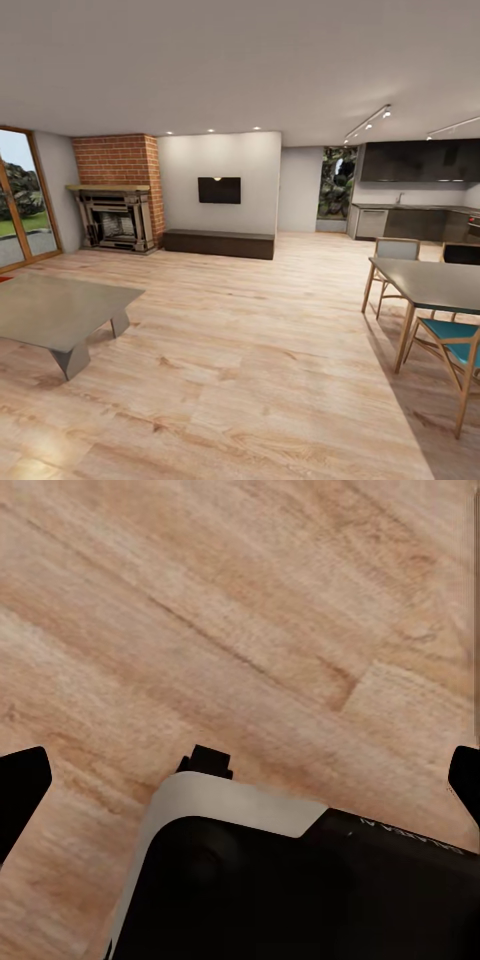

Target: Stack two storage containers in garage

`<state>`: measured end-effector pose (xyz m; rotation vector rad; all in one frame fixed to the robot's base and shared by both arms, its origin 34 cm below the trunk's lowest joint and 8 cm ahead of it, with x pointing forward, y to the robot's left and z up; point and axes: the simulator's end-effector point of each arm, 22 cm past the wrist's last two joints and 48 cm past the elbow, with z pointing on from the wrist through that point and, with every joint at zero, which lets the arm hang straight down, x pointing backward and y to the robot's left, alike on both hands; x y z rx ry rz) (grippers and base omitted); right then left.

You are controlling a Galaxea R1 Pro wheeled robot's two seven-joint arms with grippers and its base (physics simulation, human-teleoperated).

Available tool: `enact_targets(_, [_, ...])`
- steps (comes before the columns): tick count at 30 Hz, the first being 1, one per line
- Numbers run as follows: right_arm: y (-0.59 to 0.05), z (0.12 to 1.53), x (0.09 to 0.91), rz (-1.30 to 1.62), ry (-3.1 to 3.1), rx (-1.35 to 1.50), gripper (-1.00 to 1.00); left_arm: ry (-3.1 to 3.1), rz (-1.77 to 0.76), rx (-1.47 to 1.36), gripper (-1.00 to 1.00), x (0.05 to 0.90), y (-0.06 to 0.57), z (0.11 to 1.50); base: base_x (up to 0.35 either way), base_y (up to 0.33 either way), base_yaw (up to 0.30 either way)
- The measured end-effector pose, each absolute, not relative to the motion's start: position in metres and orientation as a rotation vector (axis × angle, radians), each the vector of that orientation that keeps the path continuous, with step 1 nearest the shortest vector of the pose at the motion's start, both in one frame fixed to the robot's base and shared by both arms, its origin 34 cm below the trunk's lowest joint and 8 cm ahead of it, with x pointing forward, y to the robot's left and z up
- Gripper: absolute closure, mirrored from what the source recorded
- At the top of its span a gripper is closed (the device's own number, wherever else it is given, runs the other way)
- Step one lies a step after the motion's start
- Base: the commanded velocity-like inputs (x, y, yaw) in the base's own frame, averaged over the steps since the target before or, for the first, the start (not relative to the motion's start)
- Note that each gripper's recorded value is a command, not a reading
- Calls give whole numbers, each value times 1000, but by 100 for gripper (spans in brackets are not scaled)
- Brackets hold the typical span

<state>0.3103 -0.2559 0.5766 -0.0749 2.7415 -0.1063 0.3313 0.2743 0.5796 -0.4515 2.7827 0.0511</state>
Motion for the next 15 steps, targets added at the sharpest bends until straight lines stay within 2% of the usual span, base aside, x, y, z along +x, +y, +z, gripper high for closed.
enact_targets(15, [-256, 577, 310, -107, 2741, -75, -100, 2783, 52, -451, -100, 331, 275, 580, 323, 0, 0])
